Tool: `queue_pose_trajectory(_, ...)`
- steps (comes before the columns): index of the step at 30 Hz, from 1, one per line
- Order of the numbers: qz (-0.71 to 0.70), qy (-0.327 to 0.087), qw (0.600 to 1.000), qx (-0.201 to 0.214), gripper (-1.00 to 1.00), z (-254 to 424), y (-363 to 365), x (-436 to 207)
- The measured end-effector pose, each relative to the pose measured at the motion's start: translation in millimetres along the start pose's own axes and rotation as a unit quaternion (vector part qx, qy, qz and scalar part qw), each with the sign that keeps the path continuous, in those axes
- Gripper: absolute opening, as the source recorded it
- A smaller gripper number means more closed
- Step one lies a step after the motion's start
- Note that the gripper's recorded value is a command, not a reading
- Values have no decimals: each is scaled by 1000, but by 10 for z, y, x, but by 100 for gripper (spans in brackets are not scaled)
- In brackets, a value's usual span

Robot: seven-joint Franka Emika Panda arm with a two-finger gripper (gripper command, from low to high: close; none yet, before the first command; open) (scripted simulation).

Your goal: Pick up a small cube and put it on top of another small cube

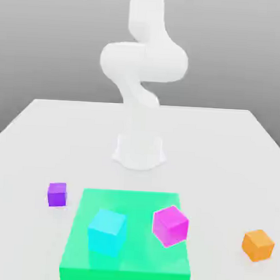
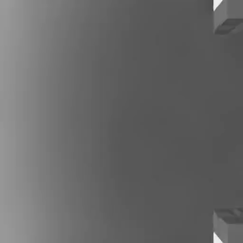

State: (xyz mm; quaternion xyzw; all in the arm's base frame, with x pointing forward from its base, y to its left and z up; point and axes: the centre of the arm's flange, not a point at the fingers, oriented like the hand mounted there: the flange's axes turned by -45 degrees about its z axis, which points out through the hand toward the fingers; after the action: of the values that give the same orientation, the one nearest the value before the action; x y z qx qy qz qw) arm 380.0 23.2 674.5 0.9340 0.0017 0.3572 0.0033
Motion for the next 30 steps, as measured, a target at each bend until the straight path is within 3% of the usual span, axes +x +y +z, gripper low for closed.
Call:
queue_pose_trajectory(12, -63, -160, 985, 6, 0, 2157, -1231, -745)
queue_pose_trajectory(26, -139, -337, 930, 54, 0, 3572, -2531, -2940)
queue_pose_trajectory(30, -142, -351, 924, 60, 0, 3900, -2629, -3384)
